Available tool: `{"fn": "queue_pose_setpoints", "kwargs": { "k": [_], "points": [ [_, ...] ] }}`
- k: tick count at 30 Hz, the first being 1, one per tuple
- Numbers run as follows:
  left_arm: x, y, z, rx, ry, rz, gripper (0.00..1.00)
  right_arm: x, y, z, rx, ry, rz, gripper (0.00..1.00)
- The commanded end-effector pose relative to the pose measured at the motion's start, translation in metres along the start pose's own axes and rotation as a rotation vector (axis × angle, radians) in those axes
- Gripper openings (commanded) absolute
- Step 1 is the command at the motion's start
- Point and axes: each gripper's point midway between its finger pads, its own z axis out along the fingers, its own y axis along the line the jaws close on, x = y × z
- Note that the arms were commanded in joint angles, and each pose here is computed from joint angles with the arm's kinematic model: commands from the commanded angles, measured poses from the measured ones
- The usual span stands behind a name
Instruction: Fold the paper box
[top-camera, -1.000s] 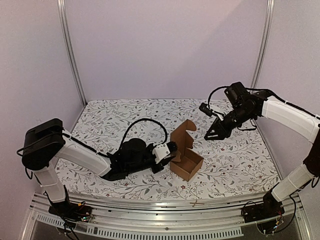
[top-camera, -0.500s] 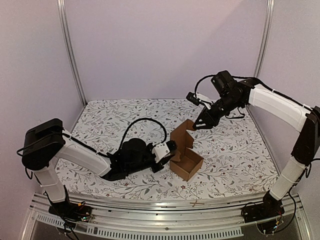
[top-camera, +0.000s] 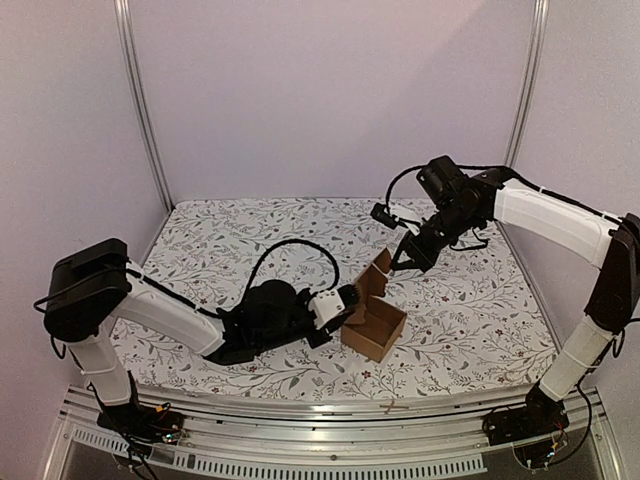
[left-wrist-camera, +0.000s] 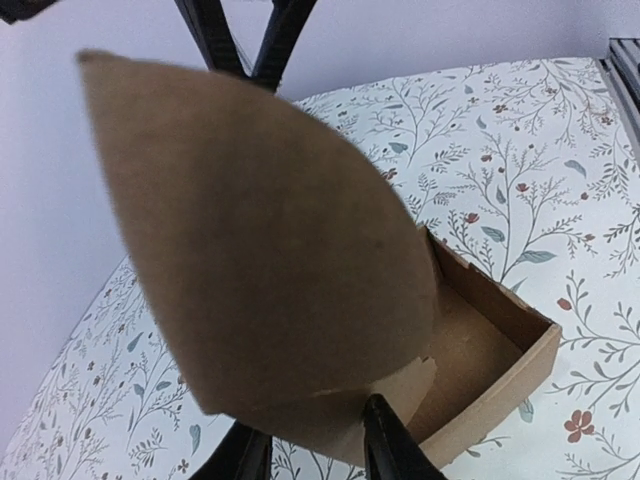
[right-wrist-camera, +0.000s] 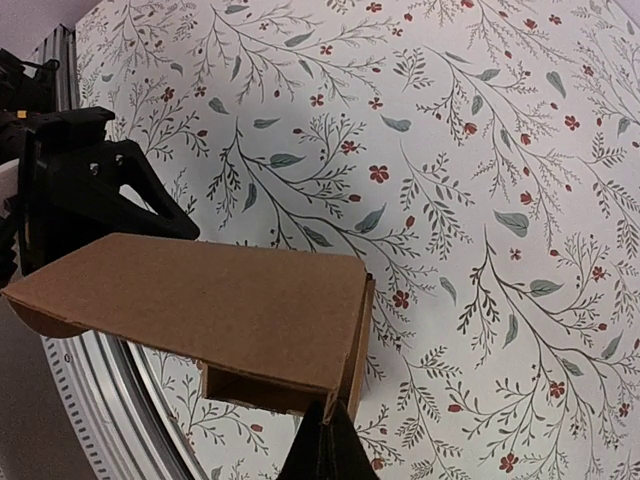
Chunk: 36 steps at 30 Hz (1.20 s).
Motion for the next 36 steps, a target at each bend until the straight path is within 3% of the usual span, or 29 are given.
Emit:
{"fn": "queue_pose_setpoints", "kwargs": {
  "k": [1, 19, 23, 25, 27, 36],
  "points": [
    [-0.009, -0.014, 0.006, 0.003, -0.016, 0.049, 0.32, 0.021, 0.007, -0.006, 0.018, 0.016, 0.005, 0.0],
    [-0.01, -0.034, 0.004, -0.032, -0.019, 0.15, 0.32, 0.08, 0.017, -0.002, 0.039, 0.074, -0.037, 0.0],
    [-0.012, -0.034, 0.008, -0.039, -0.018, 0.153, 0.32, 0.056, 0.019, -0.032, 0.096, -0.014, -0.087, 0.18],
    [-0.012, -0.034, 0.01, -0.044, -0.016, 0.154, 0.32, 0.038, 0.016, -0.049, 0.141, -0.061, -0.118, 0.37],
    [-0.012, -0.034, 0.01, -0.044, -0.017, 0.148, 0.32, 0.021, 0.011, -0.062, 0.181, -0.092, -0.131, 0.48],
    [-0.01, -0.033, 0.012, -0.046, 0.005, 0.104, 0.35, 0.001, -0.007, -0.024, 0.121, -0.008, -0.113, 0.54]
  ]
}}
